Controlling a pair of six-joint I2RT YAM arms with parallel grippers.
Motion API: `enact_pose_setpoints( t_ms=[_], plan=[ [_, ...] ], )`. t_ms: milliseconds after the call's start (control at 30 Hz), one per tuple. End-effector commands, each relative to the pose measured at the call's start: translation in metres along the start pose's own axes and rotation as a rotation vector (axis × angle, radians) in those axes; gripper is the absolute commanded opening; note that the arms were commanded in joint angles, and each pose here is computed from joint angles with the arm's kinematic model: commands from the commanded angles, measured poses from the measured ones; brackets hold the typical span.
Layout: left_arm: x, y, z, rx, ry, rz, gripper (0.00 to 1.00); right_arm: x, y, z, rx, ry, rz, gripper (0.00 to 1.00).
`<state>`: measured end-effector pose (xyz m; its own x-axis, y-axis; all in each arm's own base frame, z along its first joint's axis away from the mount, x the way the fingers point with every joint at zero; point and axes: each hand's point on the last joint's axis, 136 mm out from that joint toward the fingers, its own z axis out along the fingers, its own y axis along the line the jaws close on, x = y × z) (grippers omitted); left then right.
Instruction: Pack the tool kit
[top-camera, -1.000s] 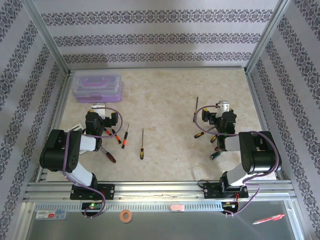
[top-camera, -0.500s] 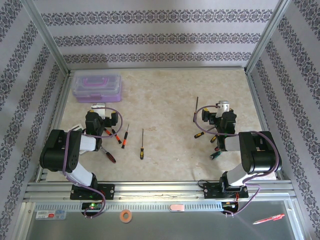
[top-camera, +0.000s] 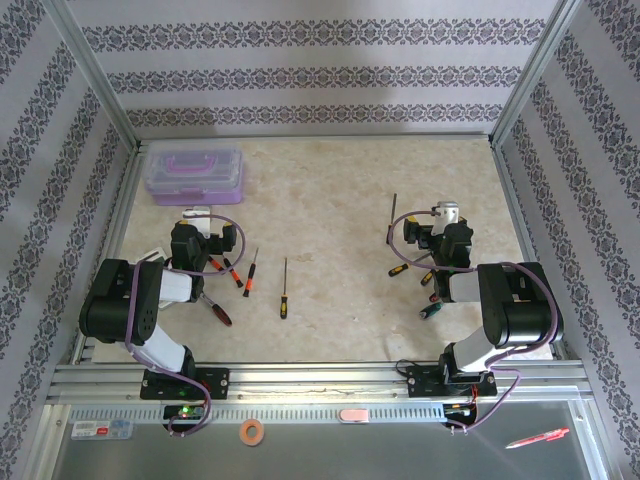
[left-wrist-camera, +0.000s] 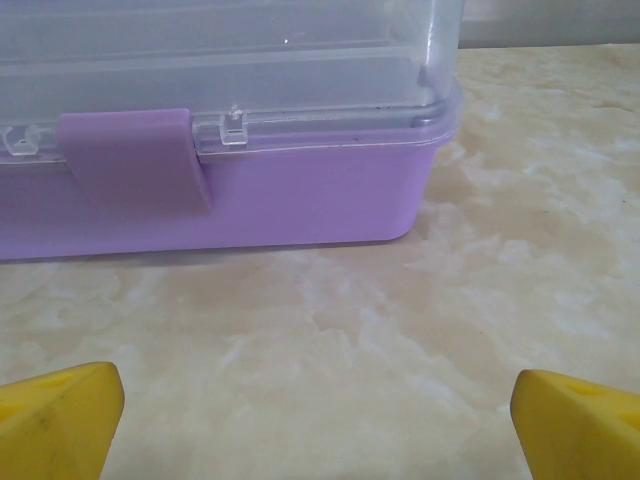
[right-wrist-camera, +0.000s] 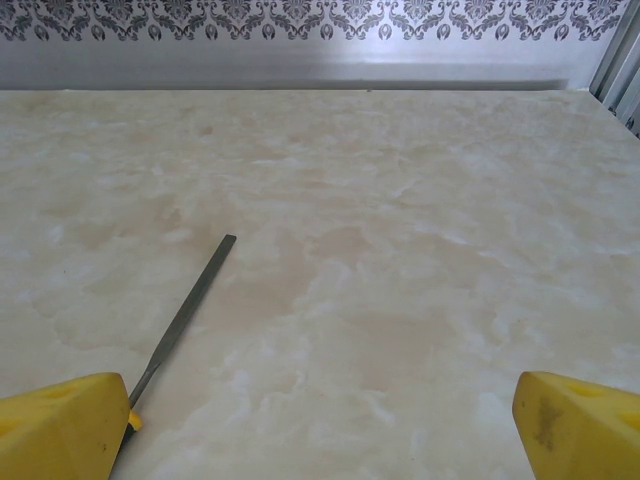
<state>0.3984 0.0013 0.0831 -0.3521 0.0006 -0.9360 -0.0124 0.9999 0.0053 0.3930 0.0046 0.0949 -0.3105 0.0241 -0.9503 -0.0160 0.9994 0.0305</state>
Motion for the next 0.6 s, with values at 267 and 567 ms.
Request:
enact_pose_setpoints(
  t_ms=[267, 567],
  plan=[
    [-0.013, 0.010, -0.005, -0.036, -0.029, -0.013, 0.99, -0.019, -0.007, -0.001, 0.044, -0.045, 0.023, 0.98],
    [-0.052, 0.016, -0.028, -0.070, -0.048, -0.017, 0.99, -0.051, -0.008, -0.019, 0.069, -0.013, 0.012, 0.98]
  ],
)
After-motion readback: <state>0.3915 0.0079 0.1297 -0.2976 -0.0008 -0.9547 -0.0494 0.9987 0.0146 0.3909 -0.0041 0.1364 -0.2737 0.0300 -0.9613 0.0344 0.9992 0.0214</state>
